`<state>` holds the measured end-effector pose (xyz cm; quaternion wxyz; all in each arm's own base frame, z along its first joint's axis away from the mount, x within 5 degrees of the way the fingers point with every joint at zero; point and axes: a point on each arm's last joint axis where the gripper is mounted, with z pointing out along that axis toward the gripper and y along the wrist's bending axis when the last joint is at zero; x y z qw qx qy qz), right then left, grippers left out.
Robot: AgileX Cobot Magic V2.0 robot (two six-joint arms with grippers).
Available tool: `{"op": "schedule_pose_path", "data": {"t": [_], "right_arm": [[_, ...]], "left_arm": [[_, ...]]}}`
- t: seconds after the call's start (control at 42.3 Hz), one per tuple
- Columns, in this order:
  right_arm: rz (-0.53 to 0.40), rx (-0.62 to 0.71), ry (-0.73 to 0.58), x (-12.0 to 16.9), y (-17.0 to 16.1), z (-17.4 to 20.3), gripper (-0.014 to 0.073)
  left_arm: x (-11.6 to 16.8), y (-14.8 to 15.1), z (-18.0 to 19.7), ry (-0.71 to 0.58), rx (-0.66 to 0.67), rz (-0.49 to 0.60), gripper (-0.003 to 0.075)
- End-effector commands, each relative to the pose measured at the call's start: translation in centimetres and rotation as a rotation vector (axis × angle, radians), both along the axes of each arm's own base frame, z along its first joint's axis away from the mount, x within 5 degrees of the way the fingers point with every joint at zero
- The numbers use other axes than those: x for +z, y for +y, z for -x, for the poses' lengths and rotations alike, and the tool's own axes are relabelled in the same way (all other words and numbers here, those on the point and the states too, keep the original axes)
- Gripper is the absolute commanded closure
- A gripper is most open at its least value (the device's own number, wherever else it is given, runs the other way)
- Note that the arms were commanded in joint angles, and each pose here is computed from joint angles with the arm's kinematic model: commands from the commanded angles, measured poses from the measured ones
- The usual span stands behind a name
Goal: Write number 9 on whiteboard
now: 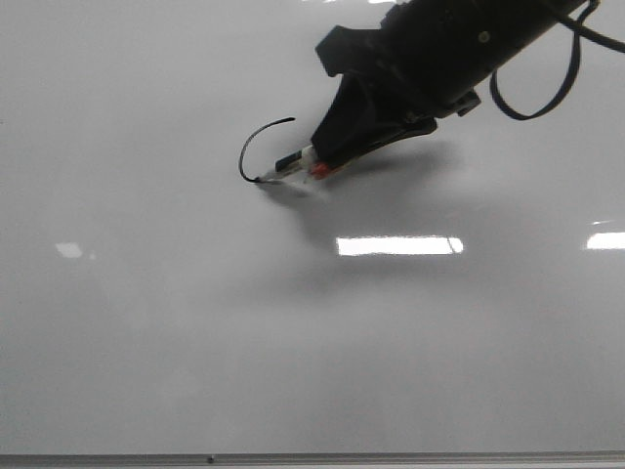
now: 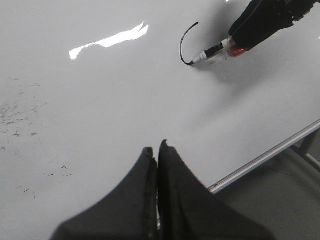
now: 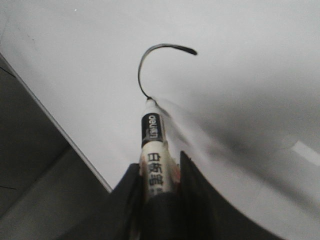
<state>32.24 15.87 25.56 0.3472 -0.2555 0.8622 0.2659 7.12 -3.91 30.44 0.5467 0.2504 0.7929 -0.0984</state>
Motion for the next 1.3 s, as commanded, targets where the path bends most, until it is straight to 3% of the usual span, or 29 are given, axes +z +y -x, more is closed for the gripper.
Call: {"op": "schedule_pose_path", "data": {"t": [0.0,0.166,0.308,0.592,0.71,0.875,1.041,1.112,1.278], "right_arm": [[-0.027,-0.094,-0.134,3.6,-2.1,-0.1,0.0656],[-0.043,-0.133,-0.200,5.7,-3.3,0.0,0.0656],[-0.036,-0.110,-0.183,5.3,-3.0,-0.1,0.0656],[0.083,-0.013,0.026,-2.2,-1.4,0.5,0.0656],[0.105,-0.003,0.063,-3.8,-1.0,1.2,0.0656],[0.053,0.101,0.033,-0.5,-0.7,3.4,0.0656],[0.075,0.290,-0.171,4.4,0.2,6.8,0.0656],[0.124,0.380,-0.270,5.8,0.8,8.1,0.0656],[0.206,0.543,-0.375,7.1,2.6,10.3,0.0656]], "left_arm": [[1.3,0.1,-0.3,-0.060,0.033,0.058,0.0739],[1.3,0.1,-0.3,-0.060,0.033,0.058,0.0739],[1.3,0.1,-0.3,-0.060,0.033,0.058,0.0739],[1.3,0.1,-0.3,-0.060,0.033,0.058,0.0739],[1.3,0.1,-0.3,-0.060,0.033,0.058,0.0739],[1.3,0.0,-0.3,-0.055,0.029,0.059,0.0739],[1.2,-0.3,-0.6,-0.039,-0.031,0.024,0.0729],[1.6,-0.8,-1.4,-0.032,-0.110,0.001,0.0669],[2.7,-2.5,-3.7,0.006,-0.306,-0.053,0.0424]]}}
